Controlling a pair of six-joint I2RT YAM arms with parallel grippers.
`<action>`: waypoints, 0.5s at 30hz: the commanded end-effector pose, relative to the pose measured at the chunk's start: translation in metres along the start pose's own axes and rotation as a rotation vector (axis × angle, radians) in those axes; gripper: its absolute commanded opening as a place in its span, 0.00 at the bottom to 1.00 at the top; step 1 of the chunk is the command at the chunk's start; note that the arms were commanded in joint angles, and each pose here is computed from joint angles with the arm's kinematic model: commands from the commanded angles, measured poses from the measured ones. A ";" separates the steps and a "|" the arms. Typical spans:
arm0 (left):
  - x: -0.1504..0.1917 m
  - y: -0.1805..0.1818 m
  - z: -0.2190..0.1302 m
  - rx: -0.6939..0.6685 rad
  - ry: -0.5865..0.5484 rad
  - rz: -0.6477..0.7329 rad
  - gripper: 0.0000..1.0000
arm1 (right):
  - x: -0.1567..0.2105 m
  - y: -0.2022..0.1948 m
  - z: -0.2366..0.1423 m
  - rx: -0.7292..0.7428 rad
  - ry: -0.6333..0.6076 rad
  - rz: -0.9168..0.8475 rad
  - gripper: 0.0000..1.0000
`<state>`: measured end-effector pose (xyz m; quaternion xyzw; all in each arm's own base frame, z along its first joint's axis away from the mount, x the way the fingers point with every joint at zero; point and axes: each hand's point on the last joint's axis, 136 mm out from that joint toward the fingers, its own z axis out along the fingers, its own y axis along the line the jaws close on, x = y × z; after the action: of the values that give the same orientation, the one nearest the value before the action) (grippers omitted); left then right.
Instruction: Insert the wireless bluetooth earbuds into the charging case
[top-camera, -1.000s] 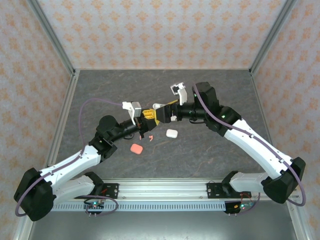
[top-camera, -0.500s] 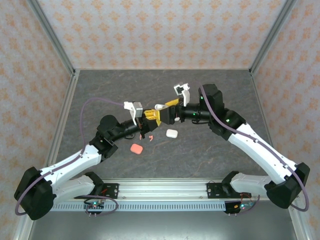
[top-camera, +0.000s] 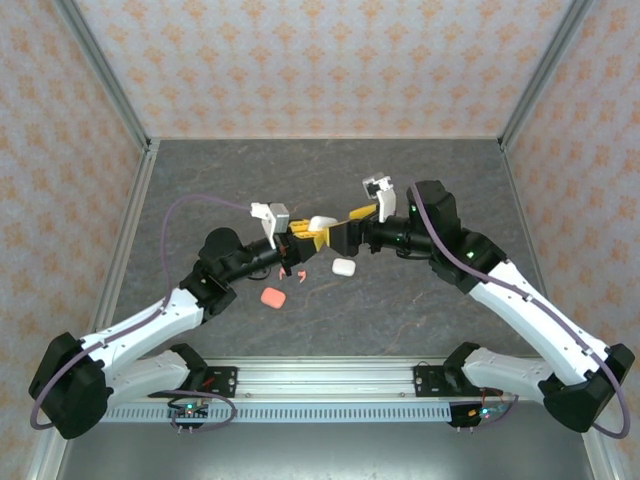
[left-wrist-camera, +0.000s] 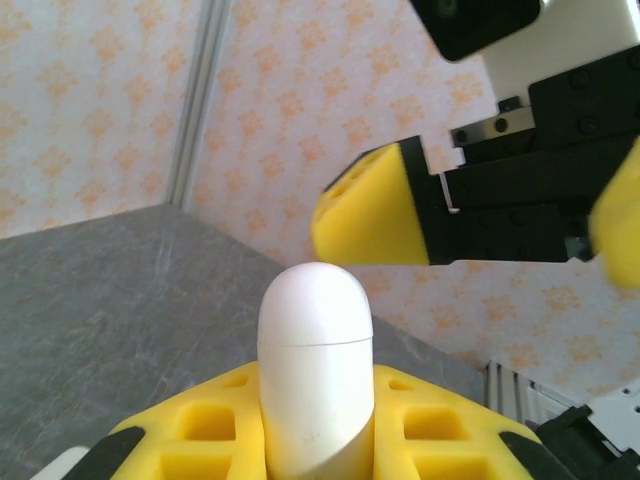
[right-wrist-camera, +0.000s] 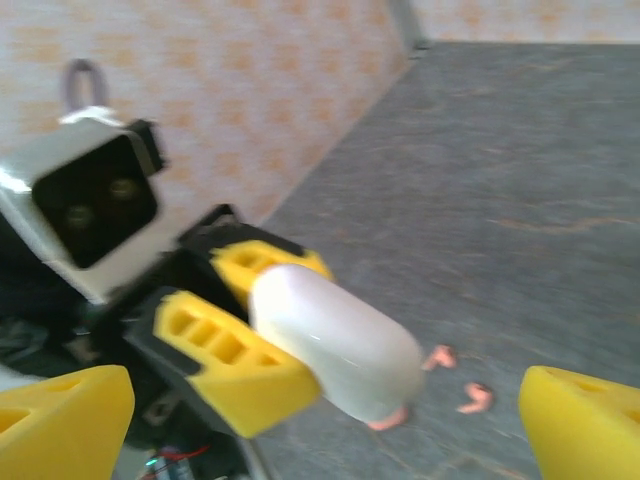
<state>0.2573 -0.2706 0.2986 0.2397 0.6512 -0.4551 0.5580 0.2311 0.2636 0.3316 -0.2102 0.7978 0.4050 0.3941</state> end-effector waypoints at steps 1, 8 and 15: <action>0.002 0.026 0.007 -0.136 0.056 -0.008 0.00 | -0.012 -0.050 -0.026 0.312 -0.074 0.032 0.99; 0.063 0.108 0.019 -0.434 0.249 -0.245 0.00 | 0.005 -0.098 -0.036 0.549 -0.062 0.094 0.99; 0.111 0.159 0.022 -0.568 0.321 -0.386 0.00 | 0.022 -0.109 -0.031 0.577 -0.024 0.113 0.99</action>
<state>0.3579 -0.2381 0.1400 0.0511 0.8619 -0.3101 0.3979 0.2748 0.1866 0.2856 -0.0596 0.8755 0.2118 0.4302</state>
